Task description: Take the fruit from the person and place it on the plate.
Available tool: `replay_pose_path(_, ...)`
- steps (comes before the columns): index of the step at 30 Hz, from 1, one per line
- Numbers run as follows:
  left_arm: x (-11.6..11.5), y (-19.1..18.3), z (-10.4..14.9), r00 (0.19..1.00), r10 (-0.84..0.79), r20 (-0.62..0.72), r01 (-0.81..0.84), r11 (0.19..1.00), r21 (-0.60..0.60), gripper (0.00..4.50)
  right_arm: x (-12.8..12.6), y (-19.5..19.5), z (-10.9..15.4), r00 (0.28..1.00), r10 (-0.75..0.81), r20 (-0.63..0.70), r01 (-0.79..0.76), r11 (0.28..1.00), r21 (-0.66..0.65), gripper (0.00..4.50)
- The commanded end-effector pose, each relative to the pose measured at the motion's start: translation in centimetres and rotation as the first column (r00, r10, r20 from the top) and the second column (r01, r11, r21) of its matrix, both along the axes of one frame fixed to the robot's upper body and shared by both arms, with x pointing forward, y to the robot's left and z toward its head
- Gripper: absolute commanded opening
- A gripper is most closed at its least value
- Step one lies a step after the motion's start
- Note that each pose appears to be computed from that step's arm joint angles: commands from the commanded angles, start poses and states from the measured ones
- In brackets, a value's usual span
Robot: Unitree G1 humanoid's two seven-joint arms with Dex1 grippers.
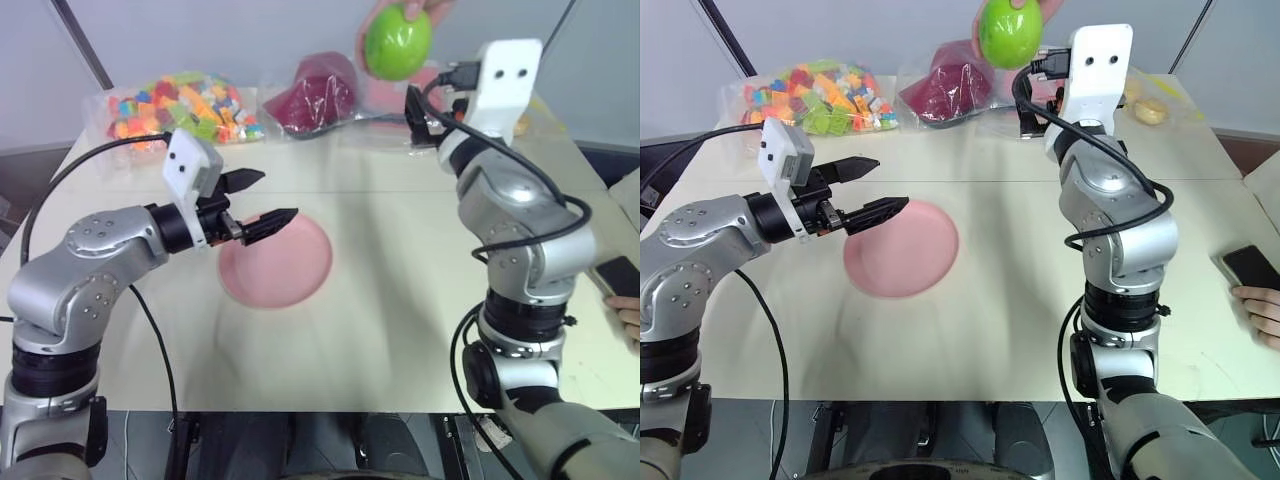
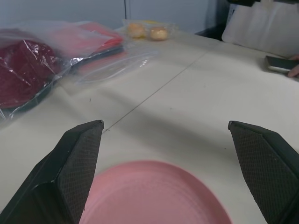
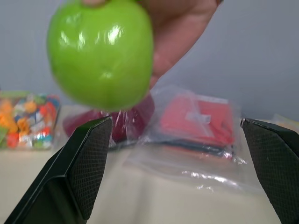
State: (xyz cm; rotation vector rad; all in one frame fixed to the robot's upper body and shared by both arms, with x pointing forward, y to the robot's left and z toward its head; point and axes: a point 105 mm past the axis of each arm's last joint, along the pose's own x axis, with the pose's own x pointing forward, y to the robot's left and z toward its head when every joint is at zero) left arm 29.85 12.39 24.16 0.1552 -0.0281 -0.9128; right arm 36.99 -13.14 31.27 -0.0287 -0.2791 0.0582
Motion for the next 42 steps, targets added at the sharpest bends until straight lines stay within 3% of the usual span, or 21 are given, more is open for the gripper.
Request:
replay_pose_path(1,-0.3,0.0,1.1,0.998,-0.005,0.056,0.005,1.000,0.000,4.46,-0.6,1.2,2.5,0.995,0.038,0.096,-0.040,0.999,0.013,4.50)
replay_pose_path(10,-0.2,0.0,1.2,0.998,0.001,0.063,-0.001,1.000,0.000,4.46,-0.8,4.1,3.1,0.980,0.160,0.119,-0.163,0.987,0.011,4.50)
replay_pose_path(27,-0.4,0.1,1.4,0.997,0.008,0.075,-0.008,1.000,-0.002,4.46,2.5,5.4,4.0,0.969,0.181,0.169,-0.185,0.983,0.009,4.50)
replay_pose_path(41,-0.5,0.1,1.5,0.997,0.022,0.080,-0.021,1.000,-0.006,4.46,3.4,5.7,4.2,0.964,0.183,0.194,-0.185,0.983,-0.008,4.50)
replay_pose_path(42,-0.5,0.1,1.5,0.997,0.022,0.080,-0.022,1.000,-0.007,4.49,3.4,5.7,4.3,0.964,0.182,0.196,-0.184,0.983,-0.009,4.24)
